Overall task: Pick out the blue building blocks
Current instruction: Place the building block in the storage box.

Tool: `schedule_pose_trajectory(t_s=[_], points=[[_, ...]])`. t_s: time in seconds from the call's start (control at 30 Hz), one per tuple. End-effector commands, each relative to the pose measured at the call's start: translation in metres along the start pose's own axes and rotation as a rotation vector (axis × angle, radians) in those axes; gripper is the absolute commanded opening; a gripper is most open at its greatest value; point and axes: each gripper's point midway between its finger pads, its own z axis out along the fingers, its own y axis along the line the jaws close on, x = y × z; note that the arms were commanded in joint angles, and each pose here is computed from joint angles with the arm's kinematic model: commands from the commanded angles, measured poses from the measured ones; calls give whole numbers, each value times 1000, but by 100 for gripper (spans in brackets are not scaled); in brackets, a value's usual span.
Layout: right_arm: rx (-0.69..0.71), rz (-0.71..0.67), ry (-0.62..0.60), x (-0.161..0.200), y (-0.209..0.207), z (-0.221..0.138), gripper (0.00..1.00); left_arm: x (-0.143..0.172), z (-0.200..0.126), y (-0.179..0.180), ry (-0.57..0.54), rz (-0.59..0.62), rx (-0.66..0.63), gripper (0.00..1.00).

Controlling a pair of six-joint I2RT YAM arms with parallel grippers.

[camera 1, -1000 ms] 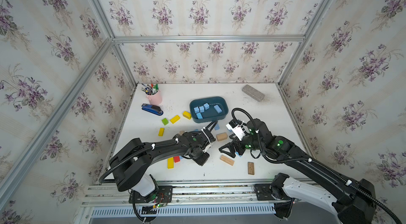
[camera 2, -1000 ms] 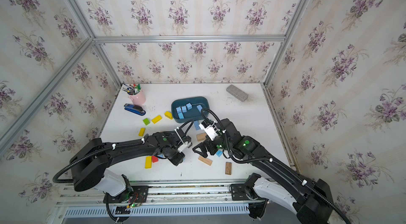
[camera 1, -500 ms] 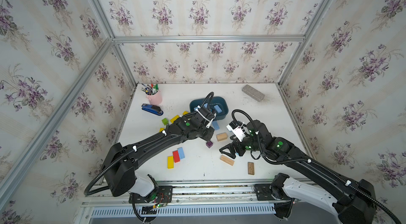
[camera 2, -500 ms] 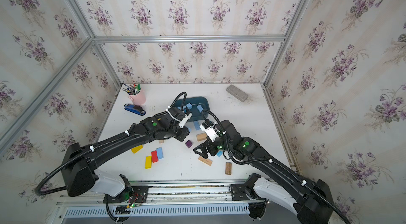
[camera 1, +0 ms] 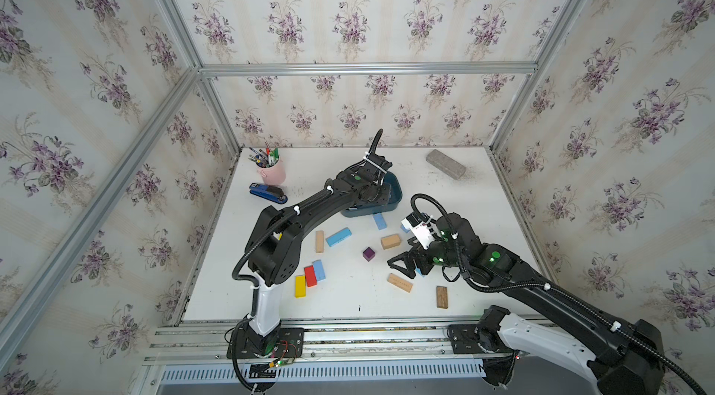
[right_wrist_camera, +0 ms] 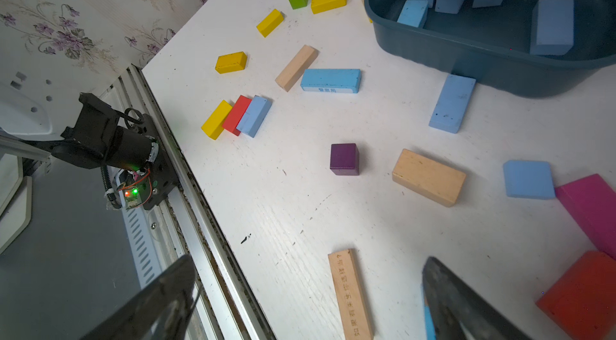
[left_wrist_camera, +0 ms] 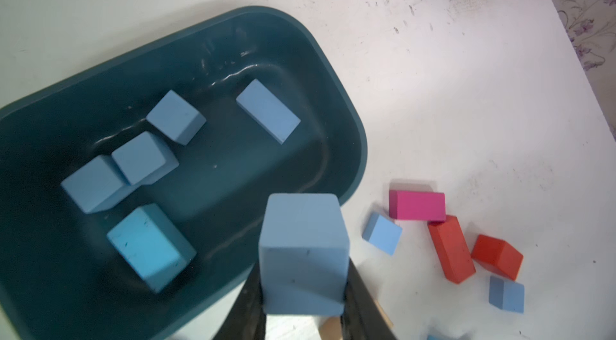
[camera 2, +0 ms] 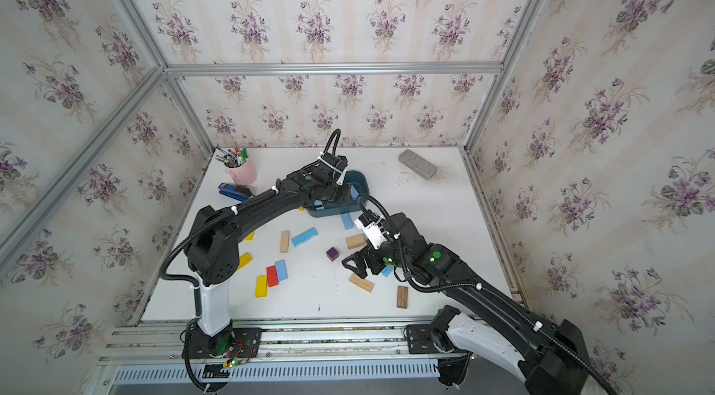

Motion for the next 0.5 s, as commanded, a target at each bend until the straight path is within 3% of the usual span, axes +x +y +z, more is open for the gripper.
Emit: schedule_pose_trajectory(t_s=[0.0, 0.47], points=[[19, -10, -24, -5, -2, -1, 100, -12, 19, 1, -7, -67, 10, 2], [32, -11, -31, -5, -4, -3, 99, -20, 88, 18, 23, -186, -11, 8]])
